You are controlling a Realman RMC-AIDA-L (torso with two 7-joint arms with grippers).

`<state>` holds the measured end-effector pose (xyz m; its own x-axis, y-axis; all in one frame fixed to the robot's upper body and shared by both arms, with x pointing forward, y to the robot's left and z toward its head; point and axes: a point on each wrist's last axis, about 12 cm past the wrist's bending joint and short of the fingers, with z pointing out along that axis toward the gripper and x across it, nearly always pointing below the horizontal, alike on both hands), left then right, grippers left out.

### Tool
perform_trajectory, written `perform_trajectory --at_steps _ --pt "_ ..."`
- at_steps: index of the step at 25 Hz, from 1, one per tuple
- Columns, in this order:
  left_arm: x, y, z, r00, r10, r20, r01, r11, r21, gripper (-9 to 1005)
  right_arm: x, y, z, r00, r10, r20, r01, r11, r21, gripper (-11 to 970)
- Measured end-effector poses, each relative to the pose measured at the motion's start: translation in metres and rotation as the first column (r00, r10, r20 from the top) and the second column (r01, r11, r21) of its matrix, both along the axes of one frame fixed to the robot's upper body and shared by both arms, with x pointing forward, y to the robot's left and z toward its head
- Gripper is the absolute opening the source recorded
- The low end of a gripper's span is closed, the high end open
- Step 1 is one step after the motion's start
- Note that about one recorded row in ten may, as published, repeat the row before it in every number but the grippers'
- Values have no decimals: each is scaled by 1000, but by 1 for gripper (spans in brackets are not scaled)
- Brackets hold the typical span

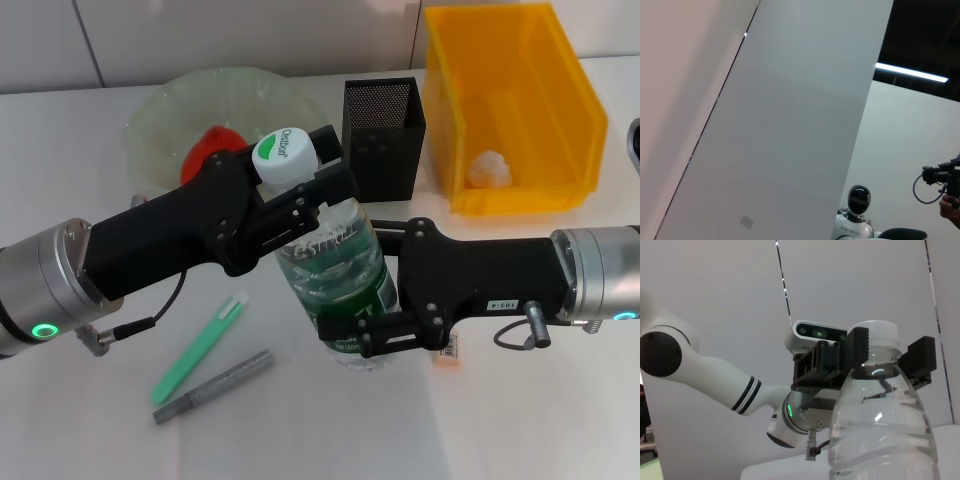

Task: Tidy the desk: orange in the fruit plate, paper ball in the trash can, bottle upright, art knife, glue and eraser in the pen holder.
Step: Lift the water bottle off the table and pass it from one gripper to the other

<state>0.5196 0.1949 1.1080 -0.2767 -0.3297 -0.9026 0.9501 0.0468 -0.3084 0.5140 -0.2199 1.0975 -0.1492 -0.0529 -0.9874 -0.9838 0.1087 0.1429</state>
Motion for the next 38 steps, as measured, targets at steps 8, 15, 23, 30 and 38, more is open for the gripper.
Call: perform_trajectory --at_steps 8,15,23,30,38 --pt "-1 1 0 1000 -8 14 8 1000 14 445 -1 -2 0 1000 0 -16 0 1000 -8 795" --pt "-2 -1 -1 999 -30 23 30 999 35 445 0 -7 1 1000 0 -26 -1 1000 -28 795" --pt "-2 -4 -3 998 -55 41 51 995 84 445 0 -8 2 999 19 -39 -23 995 -95 795" --pt "-1 1 -3 998 -41 44 37 996 84 444 -1 -11 4 999 11 -36 -15 995 -100 795" --pt "2 6 0 998 -25 55 20 995 98 444 -5 -18 9 1000 -4 -17 2 993 -119 795"
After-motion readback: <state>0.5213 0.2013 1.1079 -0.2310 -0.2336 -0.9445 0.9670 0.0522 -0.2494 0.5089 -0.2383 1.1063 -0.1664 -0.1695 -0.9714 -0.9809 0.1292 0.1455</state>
